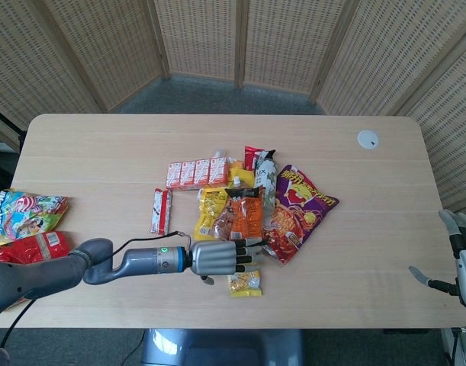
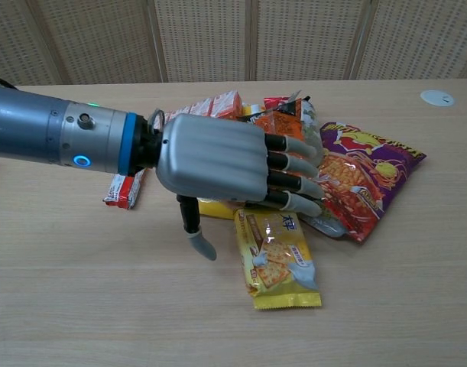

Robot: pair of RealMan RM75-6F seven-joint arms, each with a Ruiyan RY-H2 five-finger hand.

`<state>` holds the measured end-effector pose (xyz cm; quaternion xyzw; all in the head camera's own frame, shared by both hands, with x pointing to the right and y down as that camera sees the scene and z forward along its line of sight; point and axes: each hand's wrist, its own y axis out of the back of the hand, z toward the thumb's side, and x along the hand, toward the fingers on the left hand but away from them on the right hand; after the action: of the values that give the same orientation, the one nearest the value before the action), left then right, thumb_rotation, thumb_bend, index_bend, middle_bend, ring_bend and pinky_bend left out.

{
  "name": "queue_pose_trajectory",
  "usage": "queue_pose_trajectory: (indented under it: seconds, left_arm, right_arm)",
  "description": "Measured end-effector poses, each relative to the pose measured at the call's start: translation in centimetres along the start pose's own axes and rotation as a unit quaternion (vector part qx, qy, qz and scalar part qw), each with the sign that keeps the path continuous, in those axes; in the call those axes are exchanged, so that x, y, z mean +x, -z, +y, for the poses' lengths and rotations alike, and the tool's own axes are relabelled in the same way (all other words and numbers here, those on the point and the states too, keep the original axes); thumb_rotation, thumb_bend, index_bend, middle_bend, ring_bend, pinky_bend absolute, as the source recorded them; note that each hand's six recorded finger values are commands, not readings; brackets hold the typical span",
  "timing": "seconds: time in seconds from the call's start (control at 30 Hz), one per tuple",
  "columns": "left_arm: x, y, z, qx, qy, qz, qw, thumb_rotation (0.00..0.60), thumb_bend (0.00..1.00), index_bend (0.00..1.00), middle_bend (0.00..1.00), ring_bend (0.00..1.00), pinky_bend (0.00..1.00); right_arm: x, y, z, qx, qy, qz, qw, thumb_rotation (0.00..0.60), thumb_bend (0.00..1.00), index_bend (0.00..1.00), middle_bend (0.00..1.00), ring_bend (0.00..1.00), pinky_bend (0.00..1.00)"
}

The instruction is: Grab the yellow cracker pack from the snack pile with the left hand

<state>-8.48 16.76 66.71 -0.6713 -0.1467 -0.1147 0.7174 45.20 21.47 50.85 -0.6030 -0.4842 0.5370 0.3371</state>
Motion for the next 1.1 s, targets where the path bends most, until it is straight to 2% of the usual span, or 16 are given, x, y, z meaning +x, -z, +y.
queue_pose_trajectory:
  seconds: [0.17, 0.4, 1.1]
  left_arm:
    - [1.7, -1.2, -0.3, 0.001, 0.008, -0.020, 0.9998, 0.281, 0.00, 0.00, 0.00, 0.00, 0.00]
    - [1.5, -2.1, -1.3, 0.017, 0.026, -0.042, 0.9986, 0.280, 0.00, 0.00, 0.00, 0.00, 0.00]
    - [4.6, -2.7, -2.0, 0.019, 0.049, -0.046, 0.9976, 0.282, 0.00, 0.00, 0.00, 0.00, 0.00]
  right_arm:
    - [0.1, 0.2, 0.3, -0.004, 0.002, -0.001, 1.0000, 0.523, 0.00, 0.00, 0.00, 0.00, 0.00]
    - [0.2, 0.1, 0.4, -0.008, 0.003, 0.000, 1.0000, 0.524, 0.00, 0.00, 0.00, 0.00, 0.00]
    - [0.2, 0.0, 0.5, -0.012, 0.003, 0.001, 0.9999, 0.526, 0.00, 0.00, 0.00, 0.00, 0.00]
